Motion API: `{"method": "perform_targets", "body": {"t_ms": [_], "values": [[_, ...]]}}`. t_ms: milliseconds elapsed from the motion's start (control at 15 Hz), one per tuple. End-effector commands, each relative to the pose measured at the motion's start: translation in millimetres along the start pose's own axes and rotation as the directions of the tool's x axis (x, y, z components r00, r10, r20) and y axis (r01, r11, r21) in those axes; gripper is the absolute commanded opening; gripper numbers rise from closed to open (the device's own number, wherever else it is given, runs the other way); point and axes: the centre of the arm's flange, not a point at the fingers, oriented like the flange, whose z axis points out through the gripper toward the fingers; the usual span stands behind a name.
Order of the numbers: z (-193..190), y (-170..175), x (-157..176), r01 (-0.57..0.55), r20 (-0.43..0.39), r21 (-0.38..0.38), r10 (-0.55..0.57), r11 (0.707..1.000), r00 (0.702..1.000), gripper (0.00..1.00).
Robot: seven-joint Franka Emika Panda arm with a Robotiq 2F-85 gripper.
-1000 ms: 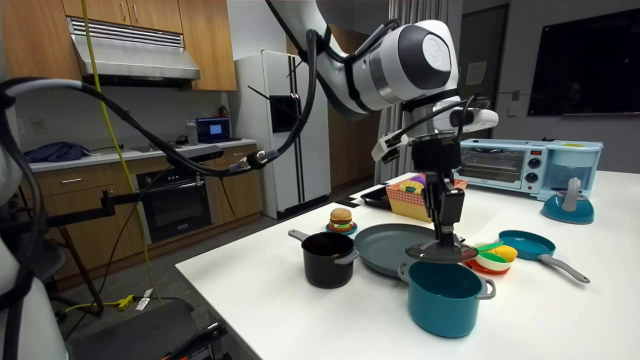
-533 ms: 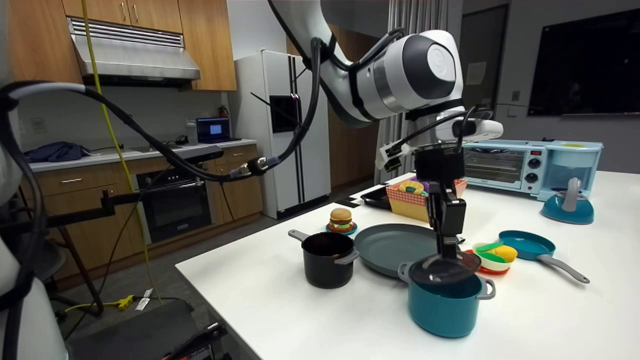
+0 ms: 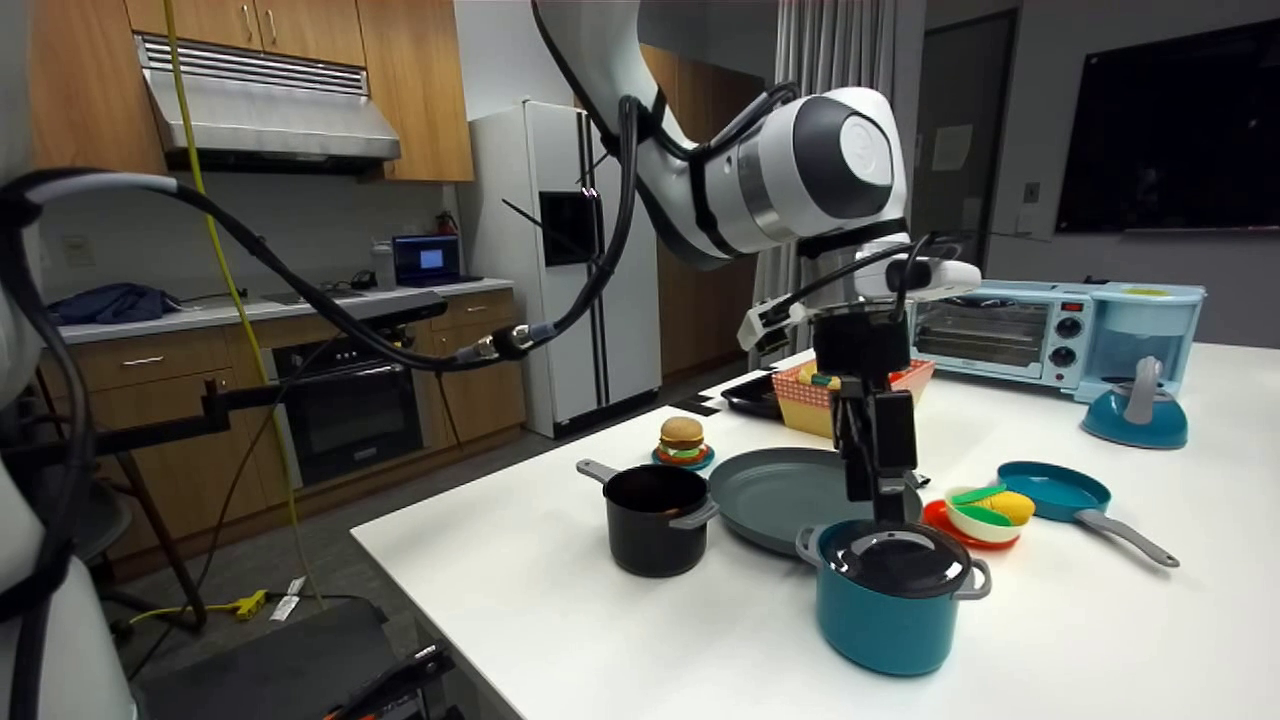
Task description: Transfer the lid from the black pot to the blue pot
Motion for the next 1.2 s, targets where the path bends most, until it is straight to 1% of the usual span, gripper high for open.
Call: {"method": "perform_targets", "body": {"t_ms": [0,133,267,400,600,733,933,1000,1133], "values": [[-9,-8,-1,0.029,-0.006,-0.008,-0.029,1.000,1.000,1.00],[-18,-12,-7,0.065,0.004,0.009,-0.065,0.998,0.998,1.00],[-30,-16,-18,0.127,0.016,0.015,-0.128,0.992,0.992,1.00],[-47,-18,-31,0.209,0.026,0.027,-0.210,0.978,0.977,1.00],[-86,-22,-50,0.338,0.042,0.085,-0.342,0.937,0.939,1.00],[-105,-13,-61,0.408,0.040,0.117,-0.415,0.905,0.909,1.00],[-127,-3,-67,0.481,0.033,0.138,-0.490,0.866,0.871,1.00],[-141,6,-78,0.507,0.021,0.151,-0.516,0.848,0.856,1.00],[-146,20,-88,0.542,0.022,0.161,-0.552,0.825,0.833,1.00]]}}
